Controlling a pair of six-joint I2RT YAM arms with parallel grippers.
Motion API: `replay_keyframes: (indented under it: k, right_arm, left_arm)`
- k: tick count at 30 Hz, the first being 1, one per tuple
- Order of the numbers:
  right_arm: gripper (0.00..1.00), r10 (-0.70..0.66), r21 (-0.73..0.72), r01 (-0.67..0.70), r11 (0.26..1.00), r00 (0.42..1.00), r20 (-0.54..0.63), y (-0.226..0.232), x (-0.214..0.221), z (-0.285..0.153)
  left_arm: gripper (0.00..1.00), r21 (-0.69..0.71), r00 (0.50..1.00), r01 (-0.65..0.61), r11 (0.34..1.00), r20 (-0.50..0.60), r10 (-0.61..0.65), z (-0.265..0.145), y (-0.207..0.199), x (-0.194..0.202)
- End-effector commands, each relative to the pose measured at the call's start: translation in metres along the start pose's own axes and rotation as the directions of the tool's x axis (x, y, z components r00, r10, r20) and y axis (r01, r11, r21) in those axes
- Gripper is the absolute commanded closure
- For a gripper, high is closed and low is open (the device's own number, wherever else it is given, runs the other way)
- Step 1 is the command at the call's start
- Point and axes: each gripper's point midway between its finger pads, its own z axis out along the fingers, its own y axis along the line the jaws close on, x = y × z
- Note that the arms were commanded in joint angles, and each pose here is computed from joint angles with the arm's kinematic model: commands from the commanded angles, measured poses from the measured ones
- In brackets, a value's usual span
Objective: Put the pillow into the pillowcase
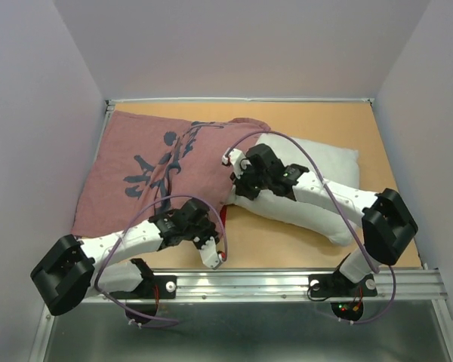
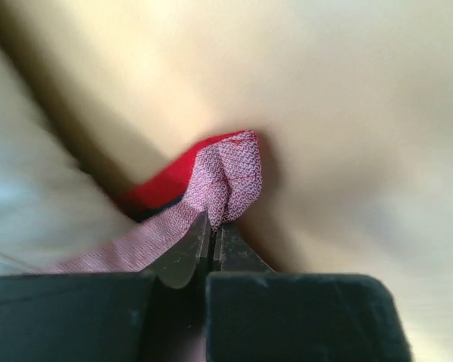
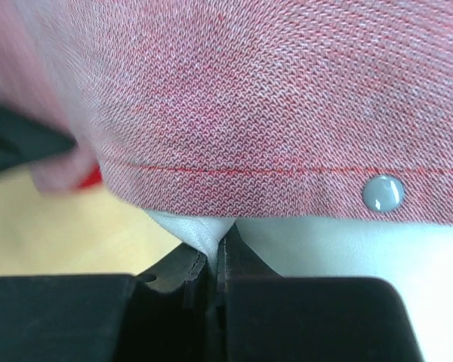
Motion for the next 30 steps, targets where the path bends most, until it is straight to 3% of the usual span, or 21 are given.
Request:
replay_keyframes:
  k: [1,7,10,16,18,20,21,22,23,24,26,28,29,30]
  right_arm:
    - [0.99,0.128,-0.149,-0.098,0.984,0.970,0.205,0.015,-0.085,-0.031]
    - [0.99,0.295,-0.254,-0.229,0.940,0.919,0.262,0.006,-0.142,-0.045]
    - [1.00,0.376,-0.302,-0.303,0.904,0.900,0.222,0.002,-0.142,-0.034]
    - [0.99,0.531,-0.337,-0.498,0.799,0.847,0.007,0.022,-0.049,0.019]
    - [0.99,0.571,-0.339,-0.550,0.763,0.820,-0.044,0.033,-0.017,0.029]
    - [0.99,0.608,-0.341,-0.593,0.730,0.791,-0.076,0.038,-0.005,0.031]
    - [0.99,0.612,-0.350,-0.598,0.721,0.786,-0.082,0.039,-0.006,0.031]
    - [0.99,0.625,-0.348,-0.612,0.711,0.776,-0.086,0.037,-0.007,0.031]
    - [0.99,0.634,-0.350,-0.619,0.703,0.769,-0.086,0.036,-0.010,0.032]
    - [0.99,0.645,-0.360,-0.632,0.686,0.757,-0.100,0.037,-0.010,0.031]
    - [0.97,0.651,-0.403,-0.639,0.655,0.748,-0.127,0.045,-0.013,0.025]
    - [0.83,0.654,-0.411,-0.633,0.656,0.749,-0.111,0.046,-0.019,0.017]
    - [0.65,0.654,-0.409,-0.622,0.668,0.753,-0.077,0.039,-0.025,0.009]
    - [0.56,0.658,-0.394,-0.624,0.674,0.751,-0.064,0.034,-0.027,0.002]
  left_arm:
    - [1.00,-0.140,0.981,0.006,0.990,0.192,0.022,-0.023,0.074,-0.056]
    - [1.00,-0.298,0.907,0.146,0.943,0.422,-0.007,-0.092,0.212,-0.141]
    - [1.00,-0.326,0.863,0.175,0.929,0.505,0.015,-0.117,0.246,-0.173]
    - [1.00,-0.262,0.853,0.168,0.950,0.521,-0.007,-0.102,0.218,-0.185]
    - [0.99,-0.227,0.844,0.228,0.947,0.530,-0.077,-0.101,0.199,-0.182]
    - [0.80,-0.228,0.804,0.369,0.901,0.565,-0.186,-0.121,0.207,-0.181]
    - [0.73,-0.153,0.720,0.528,0.835,0.602,-0.345,-0.130,0.210,-0.182]
    - [0.57,-0.182,0.668,0.640,0.747,0.611,-0.424,-0.151,0.229,-0.174]
    - [0.54,-0.169,0.607,0.727,0.666,0.612,-0.507,-0.160,0.236,-0.165]
    - [0.53,-0.122,0.481,0.842,0.525,0.612,-0.628,-0.167,0.239,-0.155]
    - [0.53,-0.105,0.343,0.930,0.353,0.593,-0.728,-0.188,0.247,-0.123]
    - [0.51,-0.099,0.215,0.976,0.195,0.598,-0.772,-0.203,0.248,-0.094]
    - [0.49,-0.070,0.111,0.994,0.086,0.595,-0.796,-0.208,0.243,-0.083]
    - [0.47,-0.101,0.047,0.995,-0.015,0.589,-0.807,-0.209,0.237,-0.054]
